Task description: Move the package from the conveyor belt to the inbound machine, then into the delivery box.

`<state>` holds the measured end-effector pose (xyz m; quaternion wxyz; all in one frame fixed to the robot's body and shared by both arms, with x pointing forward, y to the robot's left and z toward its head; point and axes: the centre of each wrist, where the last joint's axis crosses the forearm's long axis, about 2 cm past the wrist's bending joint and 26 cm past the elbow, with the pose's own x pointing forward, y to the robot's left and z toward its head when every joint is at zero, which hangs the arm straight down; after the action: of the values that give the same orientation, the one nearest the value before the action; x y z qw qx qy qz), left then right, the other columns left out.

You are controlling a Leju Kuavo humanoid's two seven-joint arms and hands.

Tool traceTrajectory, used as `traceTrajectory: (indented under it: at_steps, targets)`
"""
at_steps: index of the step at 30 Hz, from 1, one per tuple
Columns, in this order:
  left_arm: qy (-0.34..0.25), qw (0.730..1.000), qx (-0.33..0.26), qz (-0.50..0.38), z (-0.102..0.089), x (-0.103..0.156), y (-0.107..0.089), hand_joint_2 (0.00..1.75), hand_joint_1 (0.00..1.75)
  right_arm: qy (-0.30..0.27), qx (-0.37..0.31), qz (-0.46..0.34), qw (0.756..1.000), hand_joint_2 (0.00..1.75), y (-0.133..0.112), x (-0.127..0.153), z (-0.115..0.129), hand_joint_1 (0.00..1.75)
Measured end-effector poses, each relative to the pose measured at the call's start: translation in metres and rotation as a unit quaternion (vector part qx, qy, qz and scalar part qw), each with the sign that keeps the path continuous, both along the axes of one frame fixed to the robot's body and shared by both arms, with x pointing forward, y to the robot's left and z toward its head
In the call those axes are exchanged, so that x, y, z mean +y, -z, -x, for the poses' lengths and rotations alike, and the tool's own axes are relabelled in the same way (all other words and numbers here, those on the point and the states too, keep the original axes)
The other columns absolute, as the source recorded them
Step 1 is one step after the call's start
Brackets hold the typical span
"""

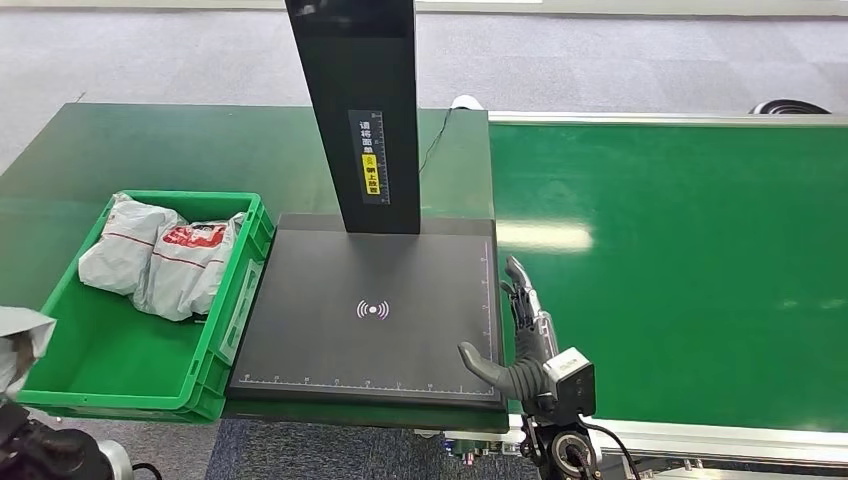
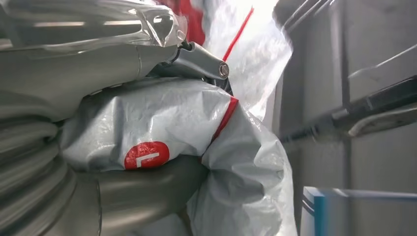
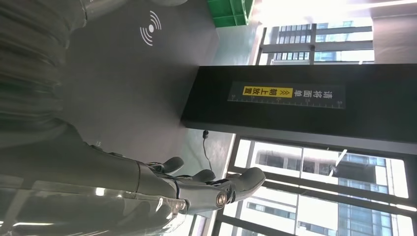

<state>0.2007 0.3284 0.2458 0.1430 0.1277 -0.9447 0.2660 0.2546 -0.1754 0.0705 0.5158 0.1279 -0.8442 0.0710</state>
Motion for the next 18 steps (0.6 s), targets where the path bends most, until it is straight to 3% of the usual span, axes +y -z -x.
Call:
traceTrajectory:
  at_steps: [4,9,13,18]
  targets:
    - [-0.154,0.969,0.179,-0.069,-0.040,0.033,0.041,1.75,1.75,0.002,0.005,-0.001,1.000,1.75,0.003,0.000,0.005,0.00]
    - [-0.249,0.857,0.407,-0.193,-0.104,0.056,0.088,1.75,1.75,0.005,0.009,0.000,1.000,1.75,0.002,0.000,0.013,0.00]
    - [-0.260,0.777,0.507,-0.269,-0.150,0.067,0.102,1.75,1.75,0.004,0.012,0.000,1.000,1.75,0.000,-0.001,0.016,0.00]
    - [-0.211,0.694,0.608,-0.323,-0.180,0.060,0.120,1.75,1.75,-0.003,0.011,-0.003,1.000,1.75,-0.002,-0.002,0.015,0.00]
